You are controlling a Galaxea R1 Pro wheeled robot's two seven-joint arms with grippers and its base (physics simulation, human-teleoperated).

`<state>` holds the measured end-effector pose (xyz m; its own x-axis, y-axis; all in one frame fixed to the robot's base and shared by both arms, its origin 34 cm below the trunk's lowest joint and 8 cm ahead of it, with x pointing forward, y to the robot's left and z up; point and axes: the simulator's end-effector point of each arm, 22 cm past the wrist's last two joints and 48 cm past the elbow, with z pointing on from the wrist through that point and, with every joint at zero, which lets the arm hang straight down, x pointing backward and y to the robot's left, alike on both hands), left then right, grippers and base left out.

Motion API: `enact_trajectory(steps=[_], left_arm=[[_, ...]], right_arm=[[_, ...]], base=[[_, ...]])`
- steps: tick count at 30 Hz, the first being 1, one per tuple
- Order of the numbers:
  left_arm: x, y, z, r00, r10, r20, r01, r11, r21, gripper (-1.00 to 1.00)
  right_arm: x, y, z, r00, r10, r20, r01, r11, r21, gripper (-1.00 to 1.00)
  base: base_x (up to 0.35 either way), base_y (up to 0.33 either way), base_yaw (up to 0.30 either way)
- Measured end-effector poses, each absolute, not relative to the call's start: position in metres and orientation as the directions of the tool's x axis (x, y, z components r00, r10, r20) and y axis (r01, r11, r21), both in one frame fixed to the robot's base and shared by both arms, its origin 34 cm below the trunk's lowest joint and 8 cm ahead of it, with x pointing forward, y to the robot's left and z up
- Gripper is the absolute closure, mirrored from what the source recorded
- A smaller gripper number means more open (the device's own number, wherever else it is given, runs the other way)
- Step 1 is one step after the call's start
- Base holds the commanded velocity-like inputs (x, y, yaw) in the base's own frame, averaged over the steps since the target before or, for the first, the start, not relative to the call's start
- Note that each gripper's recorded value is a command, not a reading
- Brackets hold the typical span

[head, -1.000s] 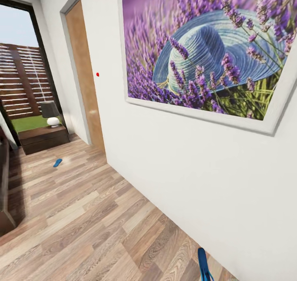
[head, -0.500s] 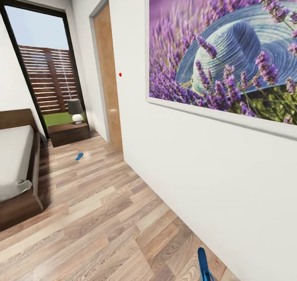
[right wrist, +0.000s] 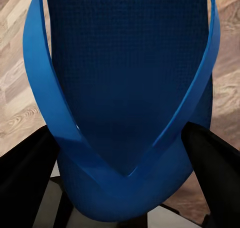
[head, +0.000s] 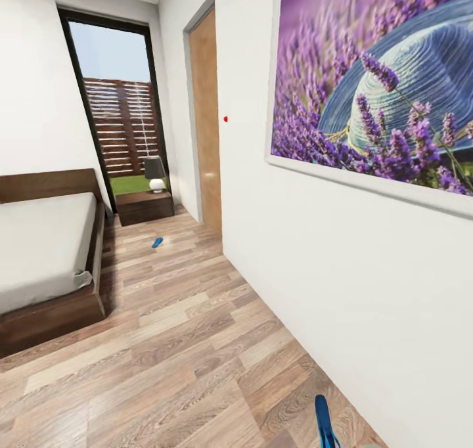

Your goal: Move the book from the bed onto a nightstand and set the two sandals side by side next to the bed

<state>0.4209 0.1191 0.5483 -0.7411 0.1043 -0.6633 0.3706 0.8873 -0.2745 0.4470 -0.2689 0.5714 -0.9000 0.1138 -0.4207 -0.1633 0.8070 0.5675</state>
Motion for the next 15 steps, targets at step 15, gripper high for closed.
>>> enact_trajectory(steps=[15], left_arm=[[0.421,0.1193,0.5483,-0.741,0.104,-0.663,0.37,0.887,-0.275,-1.0]], right_arm=[[0.4469,-0.2689,0.5714,-0.9,0.114,-0.421,-0.163,0.807,0.567,1.0]], base=[[0.0,0.0,0.294]])
